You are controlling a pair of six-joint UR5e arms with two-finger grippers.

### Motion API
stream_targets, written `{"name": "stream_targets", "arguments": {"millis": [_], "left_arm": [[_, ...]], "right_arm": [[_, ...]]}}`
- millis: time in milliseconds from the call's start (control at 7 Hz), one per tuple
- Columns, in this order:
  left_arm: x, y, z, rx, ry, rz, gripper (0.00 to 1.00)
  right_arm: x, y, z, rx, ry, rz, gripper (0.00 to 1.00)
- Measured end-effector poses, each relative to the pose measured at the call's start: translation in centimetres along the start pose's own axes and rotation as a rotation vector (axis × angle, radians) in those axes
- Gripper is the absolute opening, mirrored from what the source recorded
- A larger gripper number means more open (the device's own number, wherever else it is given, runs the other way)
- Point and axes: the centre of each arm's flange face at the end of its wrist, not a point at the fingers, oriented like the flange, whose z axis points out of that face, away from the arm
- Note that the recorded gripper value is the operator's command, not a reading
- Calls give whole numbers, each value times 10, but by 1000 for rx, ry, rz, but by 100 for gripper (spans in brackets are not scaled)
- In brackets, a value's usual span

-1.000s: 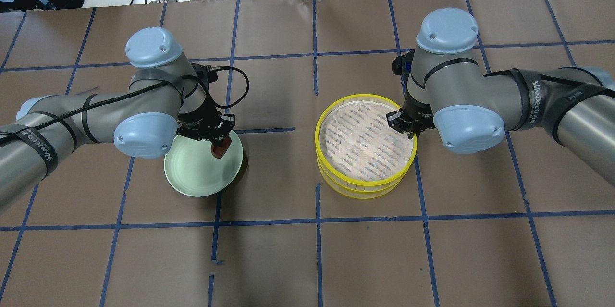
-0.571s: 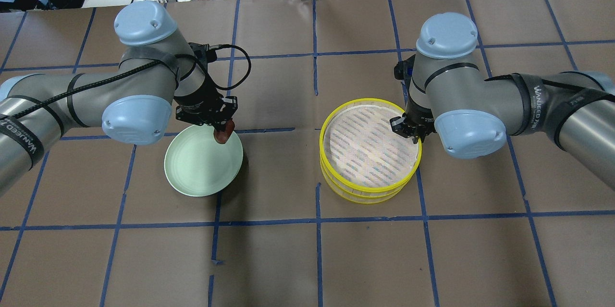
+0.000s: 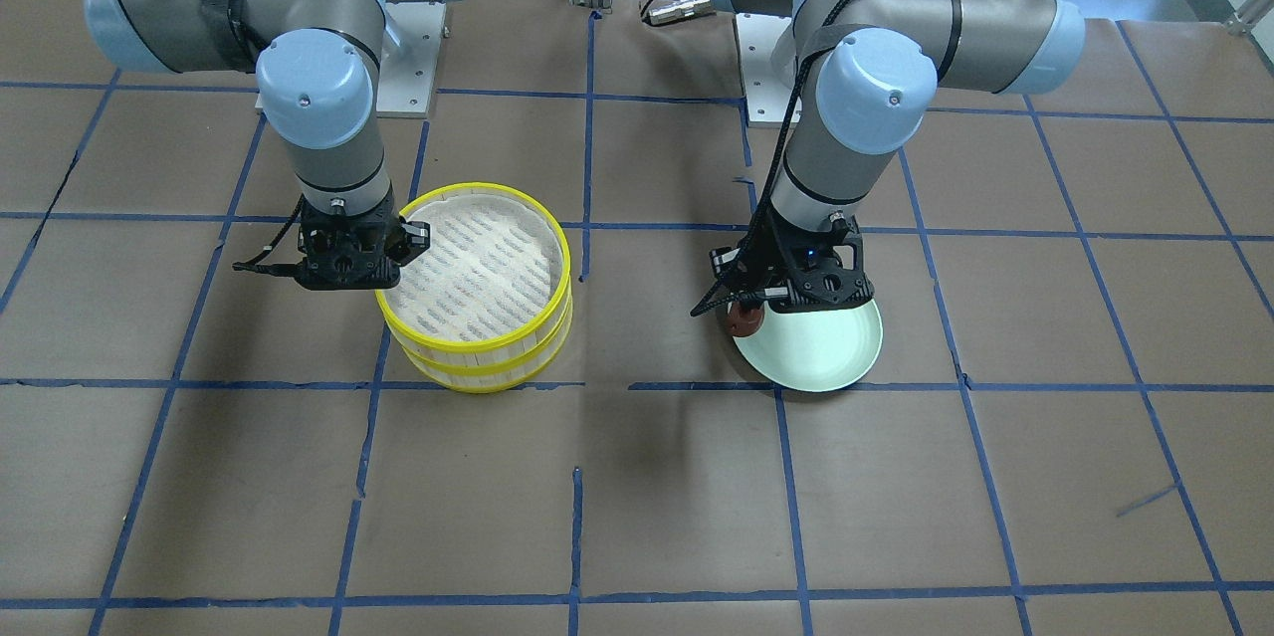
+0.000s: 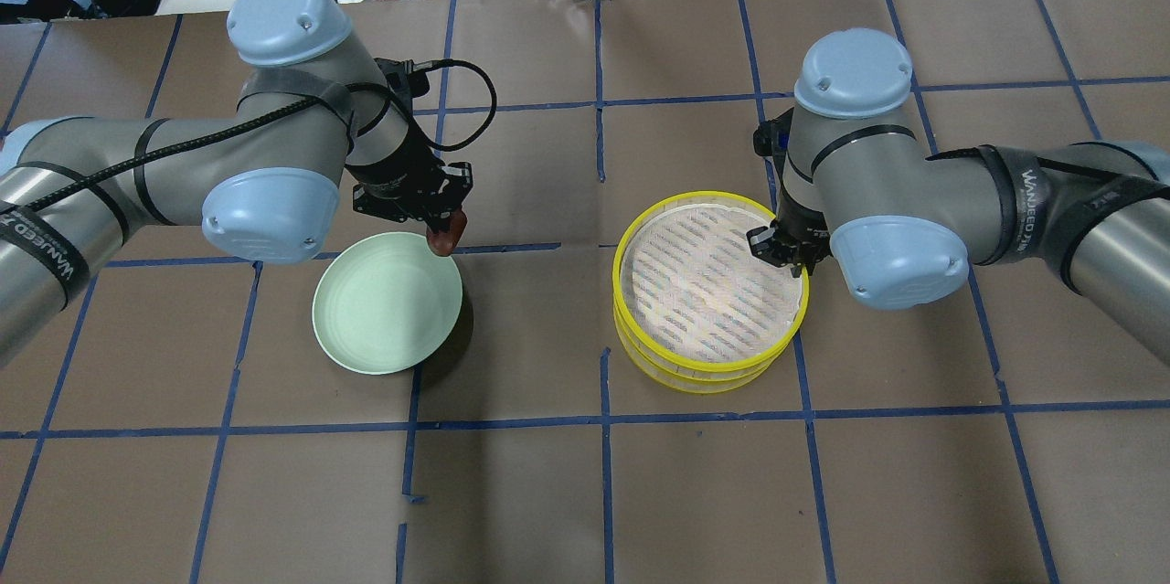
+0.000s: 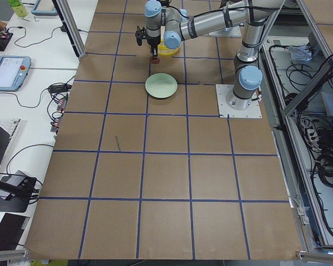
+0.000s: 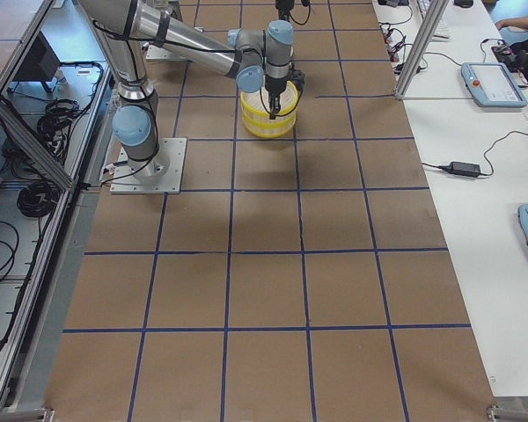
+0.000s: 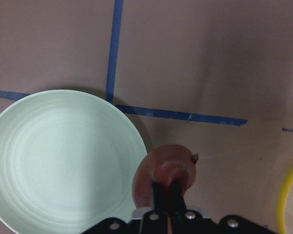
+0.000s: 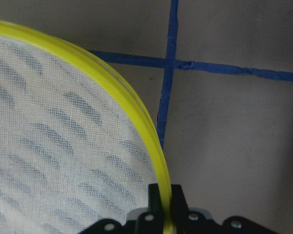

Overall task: Place buns in different layers of steamer
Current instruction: 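Grasp the brown bun in the bowl with the left gripper and lift, then drop brown bun onto top steamer tier with left gripper while right gripper withdraws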

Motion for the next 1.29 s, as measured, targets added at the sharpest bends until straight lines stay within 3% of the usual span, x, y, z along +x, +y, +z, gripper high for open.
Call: {"name": "stream_targets", "arguments": {"millis": [286, 429, 571, 857, 1143, 1286], "left_arm": [[11, -1, -7, 9, 34, -16, 1], [16, -3, -14, 19, 53, -26, 1], [25, -2, -19, 25, 68, -47, 1], [71, 9, -35, 48, 97, -127, 1], [139, 36, -51, 74, 137, -196, 2], [168, 53, -50, 77, 154, -218, 15]], "right_arm": [[9, -5, -12, 10, 4, 14, 100], [16, -11, -34, 22, 1, 26, 100], [26, -18, -67, 27, -12, 43, 100], [53, -29, -148, 32, -86, 94, 100], [67, -22, -211, 31, -107, 116, 100], [67, -15, -219, 30, -107, 114, 100]]}}
